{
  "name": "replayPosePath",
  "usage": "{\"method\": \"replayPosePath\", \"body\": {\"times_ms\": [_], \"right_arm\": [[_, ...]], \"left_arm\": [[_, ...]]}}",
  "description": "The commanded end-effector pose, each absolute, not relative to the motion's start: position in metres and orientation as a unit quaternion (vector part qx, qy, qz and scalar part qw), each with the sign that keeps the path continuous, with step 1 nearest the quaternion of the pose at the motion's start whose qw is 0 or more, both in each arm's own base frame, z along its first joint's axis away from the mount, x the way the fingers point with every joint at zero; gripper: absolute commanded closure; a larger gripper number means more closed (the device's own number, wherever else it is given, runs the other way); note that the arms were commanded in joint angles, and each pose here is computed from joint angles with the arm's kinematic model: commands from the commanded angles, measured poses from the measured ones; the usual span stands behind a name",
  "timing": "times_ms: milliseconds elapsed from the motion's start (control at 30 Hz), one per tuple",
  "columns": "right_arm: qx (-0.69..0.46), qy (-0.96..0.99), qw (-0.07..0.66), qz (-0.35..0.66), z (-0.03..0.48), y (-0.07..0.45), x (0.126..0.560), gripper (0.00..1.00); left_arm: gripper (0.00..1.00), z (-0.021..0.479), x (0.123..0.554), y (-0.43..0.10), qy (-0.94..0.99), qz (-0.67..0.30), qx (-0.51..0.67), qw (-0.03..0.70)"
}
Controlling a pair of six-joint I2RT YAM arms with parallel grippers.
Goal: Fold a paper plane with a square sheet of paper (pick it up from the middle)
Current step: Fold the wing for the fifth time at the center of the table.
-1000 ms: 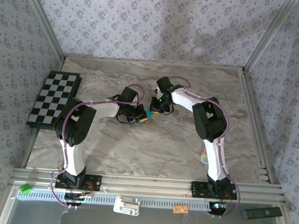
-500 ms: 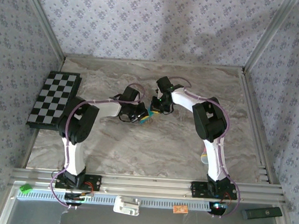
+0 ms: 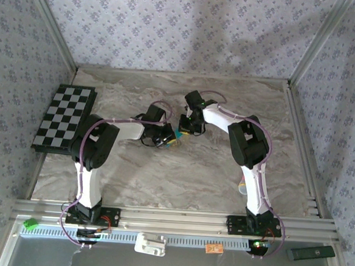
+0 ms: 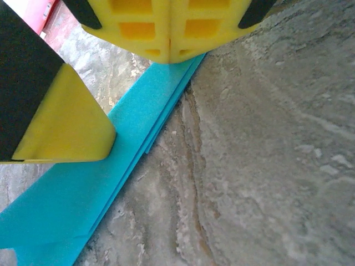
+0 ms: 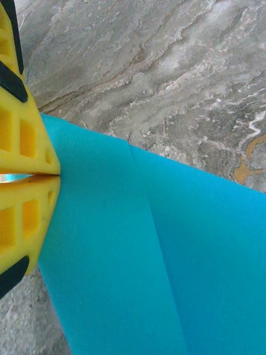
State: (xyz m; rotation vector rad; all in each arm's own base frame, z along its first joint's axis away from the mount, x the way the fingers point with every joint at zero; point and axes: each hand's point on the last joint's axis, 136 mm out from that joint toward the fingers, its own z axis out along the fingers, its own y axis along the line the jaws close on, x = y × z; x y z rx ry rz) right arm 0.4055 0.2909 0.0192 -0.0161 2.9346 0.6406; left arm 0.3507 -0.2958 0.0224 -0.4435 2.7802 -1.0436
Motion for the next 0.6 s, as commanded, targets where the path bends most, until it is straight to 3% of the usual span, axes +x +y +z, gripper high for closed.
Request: {"method": "replayPosePath", "body": {"times_ms": [0,567], "right_arm": [[0.031,0.996,-0.003,0.085,-0.040,0.237,0.375,0.87],[0.041,0.996,-0.023,0.078,-0.043,0.233,0.367,0.87]], "left_arm": [[0.97,-0.003,0.322,-0.278,0.943,-0.303,-0.134,0.031],[0.98,0.002,0.302,-0.260,0.950,-0.306,-0.067,0.000]]}}
